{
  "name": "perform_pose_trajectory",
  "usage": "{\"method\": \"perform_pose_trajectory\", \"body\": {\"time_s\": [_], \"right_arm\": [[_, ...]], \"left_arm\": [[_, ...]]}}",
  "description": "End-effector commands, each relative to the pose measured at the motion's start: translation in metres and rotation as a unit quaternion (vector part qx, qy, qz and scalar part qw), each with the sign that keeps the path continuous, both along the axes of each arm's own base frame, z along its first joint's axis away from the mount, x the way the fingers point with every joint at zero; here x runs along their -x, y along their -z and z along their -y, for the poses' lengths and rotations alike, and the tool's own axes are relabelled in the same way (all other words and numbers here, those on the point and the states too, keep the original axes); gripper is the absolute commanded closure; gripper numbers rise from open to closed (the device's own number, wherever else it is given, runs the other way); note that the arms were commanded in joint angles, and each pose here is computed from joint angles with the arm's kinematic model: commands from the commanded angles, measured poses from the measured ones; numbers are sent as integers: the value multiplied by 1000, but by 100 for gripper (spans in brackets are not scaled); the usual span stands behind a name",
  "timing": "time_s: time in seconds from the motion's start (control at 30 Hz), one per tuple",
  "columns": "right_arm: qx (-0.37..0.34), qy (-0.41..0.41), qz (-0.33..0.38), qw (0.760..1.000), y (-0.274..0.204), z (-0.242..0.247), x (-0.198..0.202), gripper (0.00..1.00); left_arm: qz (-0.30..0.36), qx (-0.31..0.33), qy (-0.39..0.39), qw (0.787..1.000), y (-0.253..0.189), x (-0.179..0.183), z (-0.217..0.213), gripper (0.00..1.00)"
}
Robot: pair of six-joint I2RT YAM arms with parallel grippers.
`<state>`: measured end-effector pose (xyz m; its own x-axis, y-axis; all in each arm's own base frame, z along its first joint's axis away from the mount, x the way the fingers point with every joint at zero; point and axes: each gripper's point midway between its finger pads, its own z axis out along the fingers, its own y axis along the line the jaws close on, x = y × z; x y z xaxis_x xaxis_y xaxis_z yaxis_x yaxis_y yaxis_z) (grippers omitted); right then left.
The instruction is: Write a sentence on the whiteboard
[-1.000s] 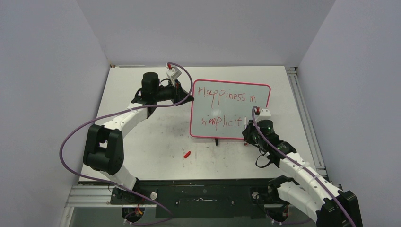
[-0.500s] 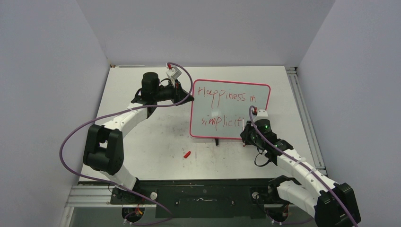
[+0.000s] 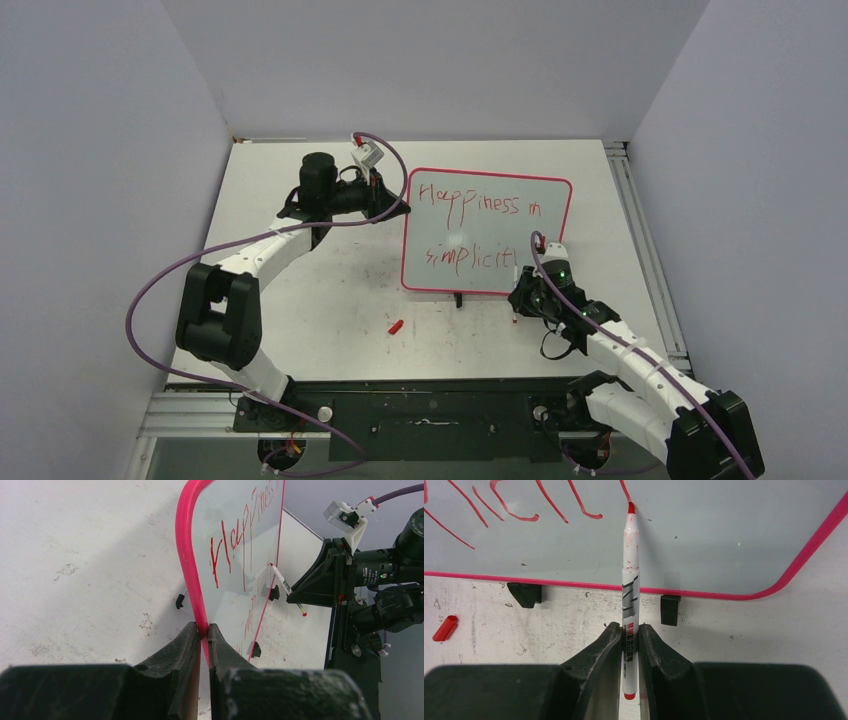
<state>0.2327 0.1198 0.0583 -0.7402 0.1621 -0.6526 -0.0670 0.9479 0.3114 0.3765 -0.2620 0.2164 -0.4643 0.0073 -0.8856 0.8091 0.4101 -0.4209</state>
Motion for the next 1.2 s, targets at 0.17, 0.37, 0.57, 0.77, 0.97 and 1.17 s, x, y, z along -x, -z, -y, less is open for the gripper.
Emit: {"method": "perform_pose_trajectory", "body": {"time_s": [0.17, 0.37, 0.57, 0.77, 0.97, 1.17], "right_arm": [[32, 36, 77, 996, -51, 18, -26, 95], [47, 36, 82, 995, -50, 19, -37, 95], [45, 30, 68, 996, -43, 15, -39, 95], [38, 14, 44, 998, -29, 9, -33, 95], [17, -4, 16, 1000, -17, 1, -22, 95], [-9, -10, -13, 1000, -3, -6, -7, 95]], "left_arm": [[67, 24, 8, 997, -43, 1, -3, 100], [66, 23, 8, 998, -42, 1, -3, 100], [67, 24, 8, 997, -43, 1, -3, 100], [67, 24, 8, 997, -43, 1, -3, 100], [66, 24, 8, 997, -43, 1, -3, 100], [67, 25, 8, 997, -44, 1, -3, 100]]}}
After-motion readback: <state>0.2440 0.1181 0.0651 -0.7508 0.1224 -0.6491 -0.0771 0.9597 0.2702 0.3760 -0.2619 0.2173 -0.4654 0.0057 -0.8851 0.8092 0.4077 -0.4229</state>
